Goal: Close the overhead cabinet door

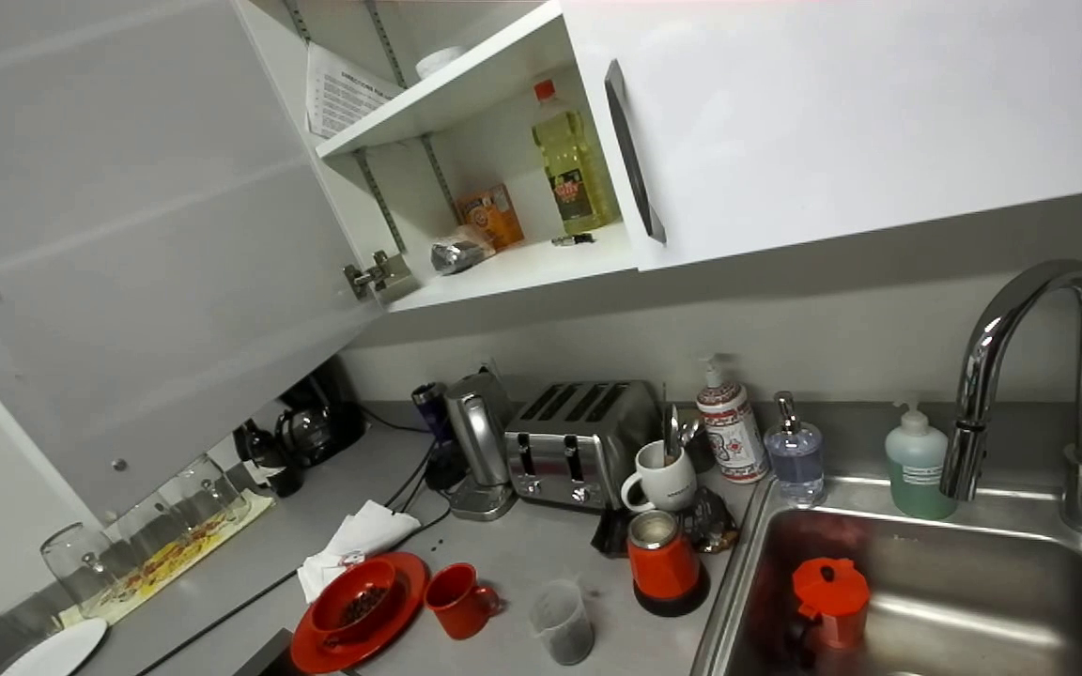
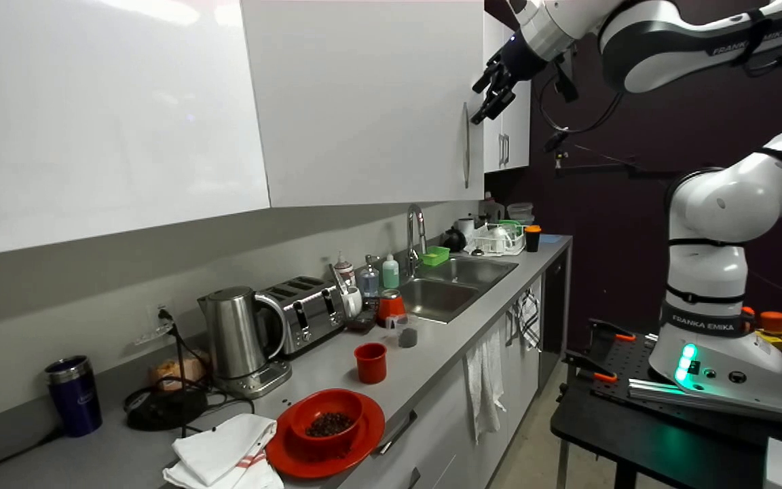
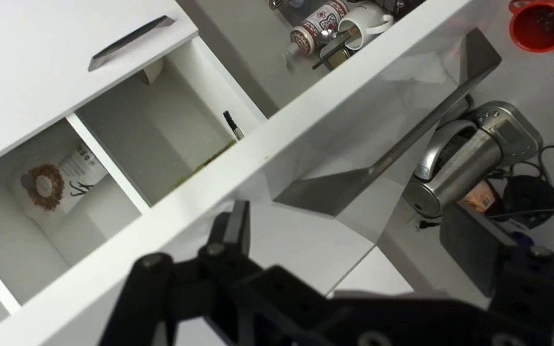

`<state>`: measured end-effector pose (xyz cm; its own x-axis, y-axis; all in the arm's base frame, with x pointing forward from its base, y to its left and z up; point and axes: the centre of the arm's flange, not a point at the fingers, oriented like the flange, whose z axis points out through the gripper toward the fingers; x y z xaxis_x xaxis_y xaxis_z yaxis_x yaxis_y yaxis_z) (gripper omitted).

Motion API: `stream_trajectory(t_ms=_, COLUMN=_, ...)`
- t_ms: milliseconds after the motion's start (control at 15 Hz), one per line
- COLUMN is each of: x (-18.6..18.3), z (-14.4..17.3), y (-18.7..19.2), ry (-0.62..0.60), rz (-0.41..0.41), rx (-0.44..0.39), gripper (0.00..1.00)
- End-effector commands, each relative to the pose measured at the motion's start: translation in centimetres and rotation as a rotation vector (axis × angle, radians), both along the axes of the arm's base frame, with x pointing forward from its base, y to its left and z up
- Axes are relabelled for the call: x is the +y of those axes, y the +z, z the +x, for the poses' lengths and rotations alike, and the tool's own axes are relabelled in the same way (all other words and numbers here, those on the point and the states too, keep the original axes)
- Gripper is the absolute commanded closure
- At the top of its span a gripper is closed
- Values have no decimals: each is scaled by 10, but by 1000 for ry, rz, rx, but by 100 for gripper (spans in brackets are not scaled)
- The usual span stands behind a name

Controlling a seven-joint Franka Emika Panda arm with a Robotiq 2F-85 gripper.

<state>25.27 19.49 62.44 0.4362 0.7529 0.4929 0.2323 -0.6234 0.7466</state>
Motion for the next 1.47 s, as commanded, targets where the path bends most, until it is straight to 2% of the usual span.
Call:
stream_trajectory(t_ms=0, x=-43, z=6, y=1, ry=-41, rz=114, rx=-18, gripper=0)
stream_trajectory(t_ms=467, x=-150, z=44, y=-5, ry=-113, rz=338, rx=-17, gripper=0)
stream_trajectory(t_ms=733, x=-193, z=61, y=-13, ry=-120, rz=418, rx=-20, gripper=0)
stream_trajectory(t_ms=1067, x=-193, z=60, y=-28, ry=-45, rz=455, rx=-41, gripper=0)
stream_trajectory(t_ms=1133, x=-190, z=57, y=-31, ry=-36, rz=485, rx=-56, gripper=0)
stream_trajectory(t_ms=1400, x=-187, z=26, y=-28, ry=-29, rz=561, rx=-131, gripper=0)
